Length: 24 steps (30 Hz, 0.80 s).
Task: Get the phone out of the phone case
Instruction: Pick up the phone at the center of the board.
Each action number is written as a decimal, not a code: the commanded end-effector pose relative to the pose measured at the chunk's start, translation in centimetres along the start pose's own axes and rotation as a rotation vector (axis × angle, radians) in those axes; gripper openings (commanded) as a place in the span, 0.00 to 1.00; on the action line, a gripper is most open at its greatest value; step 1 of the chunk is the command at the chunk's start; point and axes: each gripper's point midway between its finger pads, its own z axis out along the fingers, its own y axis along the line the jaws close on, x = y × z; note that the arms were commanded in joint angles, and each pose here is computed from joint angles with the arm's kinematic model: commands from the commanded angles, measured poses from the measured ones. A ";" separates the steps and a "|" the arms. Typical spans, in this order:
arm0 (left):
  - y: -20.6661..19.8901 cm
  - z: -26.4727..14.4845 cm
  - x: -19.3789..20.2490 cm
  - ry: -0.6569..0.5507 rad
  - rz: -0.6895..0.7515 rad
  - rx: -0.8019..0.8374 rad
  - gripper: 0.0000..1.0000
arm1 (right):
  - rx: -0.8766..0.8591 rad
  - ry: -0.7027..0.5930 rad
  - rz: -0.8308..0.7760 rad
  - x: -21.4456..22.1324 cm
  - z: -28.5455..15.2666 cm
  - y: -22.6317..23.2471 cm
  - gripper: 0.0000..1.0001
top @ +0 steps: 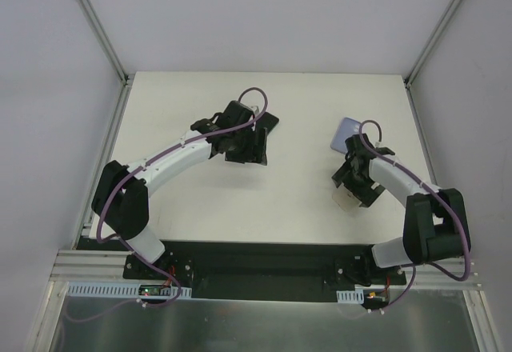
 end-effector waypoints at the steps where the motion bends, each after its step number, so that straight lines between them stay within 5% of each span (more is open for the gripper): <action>1: -0.7 -0.9 -0.7 -0.026 0.012 0.042 0.72 | 0.032 -0.003 -0.021 0.2 0.4 -0.9 0.96; 12: -0.2 -1.3 -0.7 -0.046 0.017 0.019 0.71 | 0.040 0.056 -0.037 0.8 2.5 0.8 1.00; 18: 0.0 -1.7 -1.1 -0.052 0.001 0.033 0.71 | 0.008 0.038 -0.028 0.9 2.2 0.7 0.61; 24: 0.9 -2.9 -2.2 -0.049 -0.067 0.093 0.68 | -0.059 0.011 -0.082 1.2 0.7 0.8 0.38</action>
